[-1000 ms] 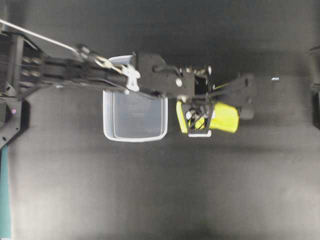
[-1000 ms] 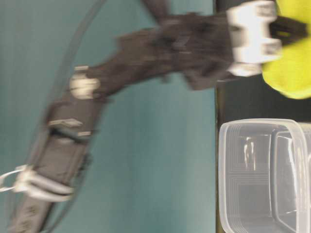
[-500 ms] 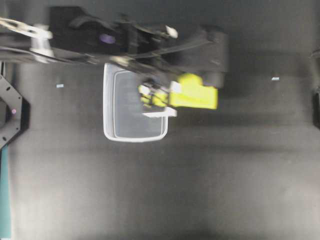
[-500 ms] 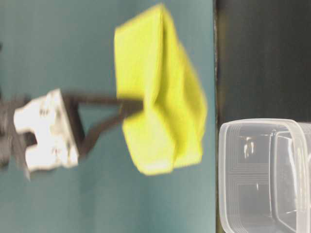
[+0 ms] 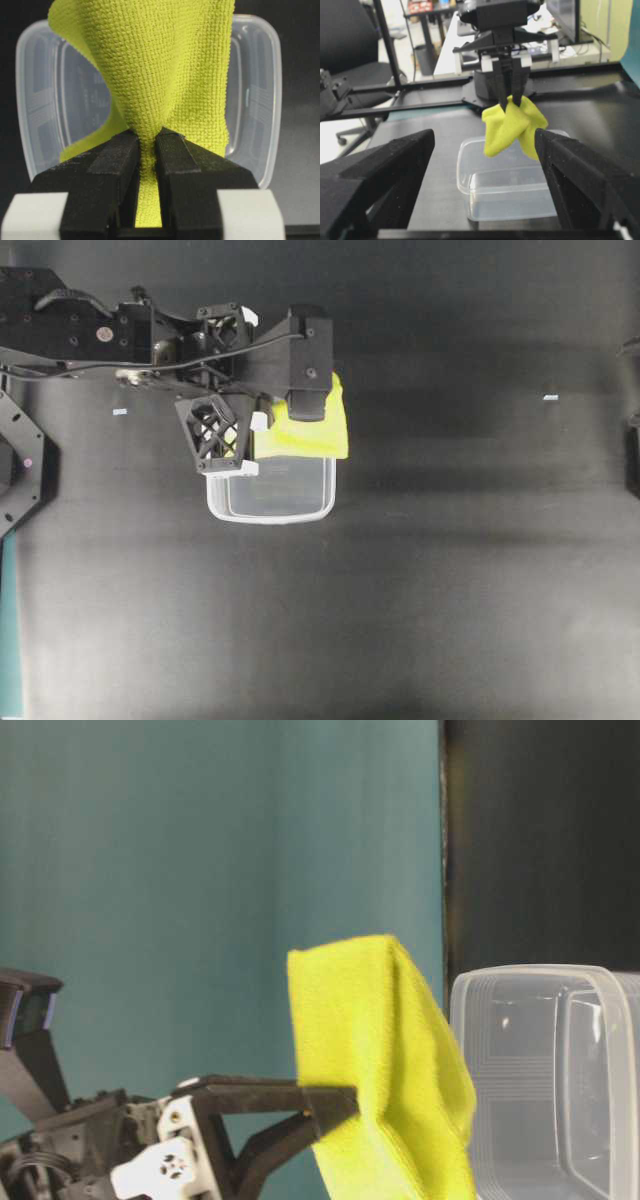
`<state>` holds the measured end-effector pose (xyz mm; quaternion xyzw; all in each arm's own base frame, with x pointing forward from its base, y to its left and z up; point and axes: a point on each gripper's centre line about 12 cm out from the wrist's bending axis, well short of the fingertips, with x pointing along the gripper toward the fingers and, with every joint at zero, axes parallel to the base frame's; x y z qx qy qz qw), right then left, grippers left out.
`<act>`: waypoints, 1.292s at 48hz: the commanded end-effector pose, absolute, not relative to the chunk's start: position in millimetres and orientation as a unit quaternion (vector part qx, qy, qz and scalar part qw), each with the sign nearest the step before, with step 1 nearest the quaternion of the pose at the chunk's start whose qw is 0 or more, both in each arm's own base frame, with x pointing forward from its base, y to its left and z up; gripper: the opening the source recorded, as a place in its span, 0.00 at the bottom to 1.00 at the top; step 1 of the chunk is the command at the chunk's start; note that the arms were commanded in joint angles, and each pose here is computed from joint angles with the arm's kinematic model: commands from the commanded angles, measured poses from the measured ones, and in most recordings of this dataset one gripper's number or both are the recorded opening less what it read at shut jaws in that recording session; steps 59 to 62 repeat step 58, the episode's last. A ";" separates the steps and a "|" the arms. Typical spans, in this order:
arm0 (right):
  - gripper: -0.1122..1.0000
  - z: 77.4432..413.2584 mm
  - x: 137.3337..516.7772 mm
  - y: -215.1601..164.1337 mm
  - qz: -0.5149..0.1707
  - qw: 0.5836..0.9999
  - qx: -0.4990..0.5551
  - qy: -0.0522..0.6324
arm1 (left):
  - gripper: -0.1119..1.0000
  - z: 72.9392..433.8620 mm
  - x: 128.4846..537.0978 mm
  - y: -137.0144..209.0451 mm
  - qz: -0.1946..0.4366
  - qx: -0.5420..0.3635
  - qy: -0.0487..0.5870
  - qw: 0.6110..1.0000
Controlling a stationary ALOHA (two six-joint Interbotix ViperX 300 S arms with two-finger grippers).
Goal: Place the yellow towel into the container with the left arm.
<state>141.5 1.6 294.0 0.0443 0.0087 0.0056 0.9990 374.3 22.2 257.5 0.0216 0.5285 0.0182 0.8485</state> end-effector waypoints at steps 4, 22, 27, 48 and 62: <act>0.81 296.5 143.6 1.7 0.006 0.999 0.045 0.006 | 0.16 256.2 372.5 24.5 0.021 0.022 0.526 0.850; 0.80 294.7 143.8 1.6 0.006 0.999 0.045 0.008 | 0.51 223.0 370.0 26.4 0.020 0.020 0.543 0.839; 0.80 295.3 143.5 1.6 0.006 0.999 0.045 0.006 | 0.78 220.7 373.2 27.7 0.022 0.018 0.540 0.841; 0.80 291.9 144.0 1.6 0.005 0.999 0.050 0.010 | 0.89 300.6 358.1 24.2 0.029 0.016 0.413 0.910; 0.80 289.0 143.8 1.7 0.005 0.999 0.051 0.019 | 0.89 316.4 318.8 21.7 0.031 0.016 0.369 0.929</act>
